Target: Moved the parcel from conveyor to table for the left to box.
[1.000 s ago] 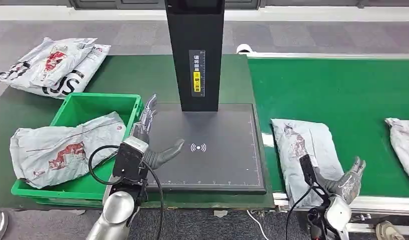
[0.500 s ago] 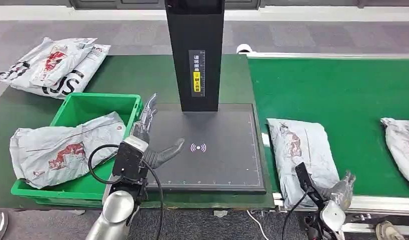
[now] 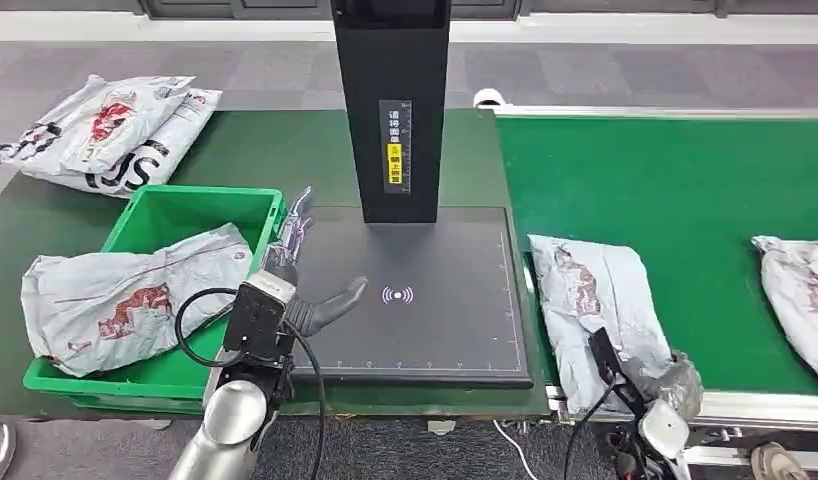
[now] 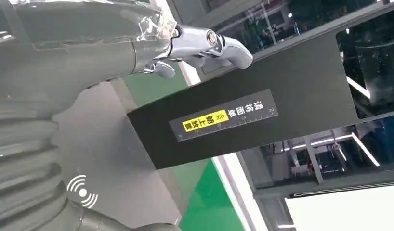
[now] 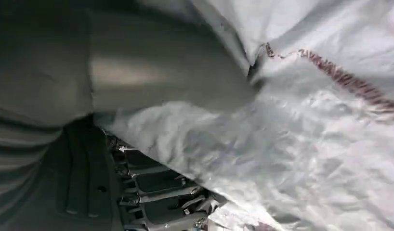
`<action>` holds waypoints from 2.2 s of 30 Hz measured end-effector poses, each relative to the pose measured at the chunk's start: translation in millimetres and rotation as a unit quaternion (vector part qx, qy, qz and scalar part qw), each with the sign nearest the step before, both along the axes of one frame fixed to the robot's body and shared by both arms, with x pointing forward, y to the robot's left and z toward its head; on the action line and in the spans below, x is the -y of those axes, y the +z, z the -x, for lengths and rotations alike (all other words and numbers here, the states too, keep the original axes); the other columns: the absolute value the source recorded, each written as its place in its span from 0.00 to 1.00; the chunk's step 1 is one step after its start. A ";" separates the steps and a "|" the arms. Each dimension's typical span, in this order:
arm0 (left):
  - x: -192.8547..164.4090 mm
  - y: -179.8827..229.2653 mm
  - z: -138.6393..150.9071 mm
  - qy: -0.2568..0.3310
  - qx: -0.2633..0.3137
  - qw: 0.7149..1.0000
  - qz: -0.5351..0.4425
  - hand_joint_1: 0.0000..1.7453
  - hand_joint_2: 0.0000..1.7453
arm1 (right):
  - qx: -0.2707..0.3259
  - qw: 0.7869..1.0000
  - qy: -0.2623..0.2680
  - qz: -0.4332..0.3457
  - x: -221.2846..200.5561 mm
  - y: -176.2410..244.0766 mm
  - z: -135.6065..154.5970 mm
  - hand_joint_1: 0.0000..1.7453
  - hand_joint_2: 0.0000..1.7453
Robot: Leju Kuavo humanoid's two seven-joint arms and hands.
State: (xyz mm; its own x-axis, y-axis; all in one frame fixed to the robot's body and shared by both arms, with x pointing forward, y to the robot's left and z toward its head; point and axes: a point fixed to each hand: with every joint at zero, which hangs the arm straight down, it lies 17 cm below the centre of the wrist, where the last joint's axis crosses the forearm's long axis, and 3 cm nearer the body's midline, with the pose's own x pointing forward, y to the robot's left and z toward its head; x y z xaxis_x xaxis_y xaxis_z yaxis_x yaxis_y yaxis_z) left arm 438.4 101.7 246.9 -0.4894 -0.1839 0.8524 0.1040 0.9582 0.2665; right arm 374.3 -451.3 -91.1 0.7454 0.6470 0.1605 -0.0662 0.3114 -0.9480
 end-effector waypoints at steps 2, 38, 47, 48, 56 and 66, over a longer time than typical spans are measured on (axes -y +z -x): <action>0.0 0.0 0.0 0.000 0.000 1.000 0.000 0.00 1.00 | 0.001 1.000 0.000 0.000 0.4 0.5 -0.5 1.00 1.00; -4.4 6.7 -3.4 0.006 0.023 1.000 0.008 0.00 1.00 | 0.542 0.809 0.208 0.088 -127.7 376.9 -60.3 1.00 1.00; -9.4 18.1 -13.2 0.017 0.039 0.999 0.019 0.00 1.00 | 0.577 0.770 0.269 0.030 -198.7 414.6 -78.3 1.00 1.00; -9.9 19.6 -14.3 0.018 0.040 0.999 0.020 0.00 1.00 | 0.575 0.768 0.280 0.023 -210.6 414.3 -81.9 1.00 1.00; -12.7 19.2 -16.8 0.023 0.041 0.999 0.024 0.00 1.00 | 0.563 0.755 0.336 -0.004 -261.1 414.1 -92.0 1.00 1.00; -25.2 28.2 -19.8 0.041 0.054 0.997 0.047 0.00 1.00 | 0.438 0.764 0.462 -0.104 -374.0 357.5 -141.1 0.00 1.00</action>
